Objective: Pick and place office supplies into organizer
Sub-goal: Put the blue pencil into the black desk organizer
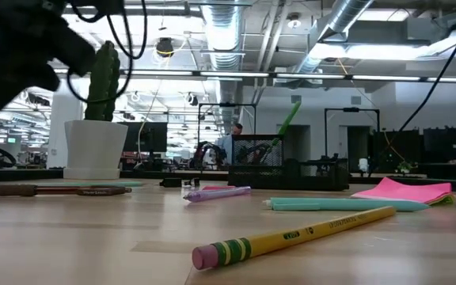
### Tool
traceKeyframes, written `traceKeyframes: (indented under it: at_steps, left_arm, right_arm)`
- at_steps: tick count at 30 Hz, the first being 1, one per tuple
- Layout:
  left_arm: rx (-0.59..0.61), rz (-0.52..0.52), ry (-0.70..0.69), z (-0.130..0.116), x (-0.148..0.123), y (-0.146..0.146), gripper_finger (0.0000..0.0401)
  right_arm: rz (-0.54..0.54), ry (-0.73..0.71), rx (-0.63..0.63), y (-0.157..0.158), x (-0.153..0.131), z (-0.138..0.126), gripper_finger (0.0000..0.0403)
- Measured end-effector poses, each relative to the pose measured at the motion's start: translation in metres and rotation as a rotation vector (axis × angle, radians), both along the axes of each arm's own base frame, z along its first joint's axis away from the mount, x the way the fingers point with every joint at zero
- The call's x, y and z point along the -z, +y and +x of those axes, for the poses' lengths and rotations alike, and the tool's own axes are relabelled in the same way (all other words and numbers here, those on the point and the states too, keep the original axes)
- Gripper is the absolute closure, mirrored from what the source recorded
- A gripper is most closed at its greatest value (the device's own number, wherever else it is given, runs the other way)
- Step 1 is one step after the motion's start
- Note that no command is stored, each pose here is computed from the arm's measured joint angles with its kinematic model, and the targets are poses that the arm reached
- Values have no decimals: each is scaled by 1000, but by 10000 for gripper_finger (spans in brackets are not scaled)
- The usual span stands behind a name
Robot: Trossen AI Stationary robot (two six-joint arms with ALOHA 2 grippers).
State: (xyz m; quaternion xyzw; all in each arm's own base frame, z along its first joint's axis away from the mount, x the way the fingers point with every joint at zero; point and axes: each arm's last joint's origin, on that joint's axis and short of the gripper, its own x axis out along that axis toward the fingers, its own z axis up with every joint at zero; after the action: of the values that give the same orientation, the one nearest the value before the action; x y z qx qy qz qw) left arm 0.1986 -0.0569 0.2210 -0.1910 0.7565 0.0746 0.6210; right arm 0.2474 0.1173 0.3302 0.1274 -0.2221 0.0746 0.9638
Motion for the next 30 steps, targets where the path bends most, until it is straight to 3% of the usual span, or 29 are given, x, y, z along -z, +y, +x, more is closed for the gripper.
traceKeyframes:
  at_steps: [3,6,12,16,18,21,24,30]
  left_arm:
    - [-47,83,78,-16,-9,5,244]
    - [-122,162,50,-33,-23,6,247]
    - [-346,172,-279,-63,-44,-2,250]
    - [-472,104,-517,-68,-31,-8,250]
    - [-497,63,-566,-65,-17,-10,250]
    - [-508,45,-517,-64,12,-12,250]
    - [-534,94,-426,-66,37,-11,250]
    - [-518,190,-395,-62,52,-7,257]
  right_arm:
    - [1,0,5,-1,0,0,305]
    - [1,0,6,-1,0,0,305]
    - [-1,0,6,-1,0,0,305]
    - [-6,-1,21,-4,0,2,305]
    - [-7,0,28,-5,0,2,305]
    - [-7,0,38,-8,0,3,305]
    - [-7,0,43,-9,0,4,305]
    - [-7,0,43,-9,0,4,305]
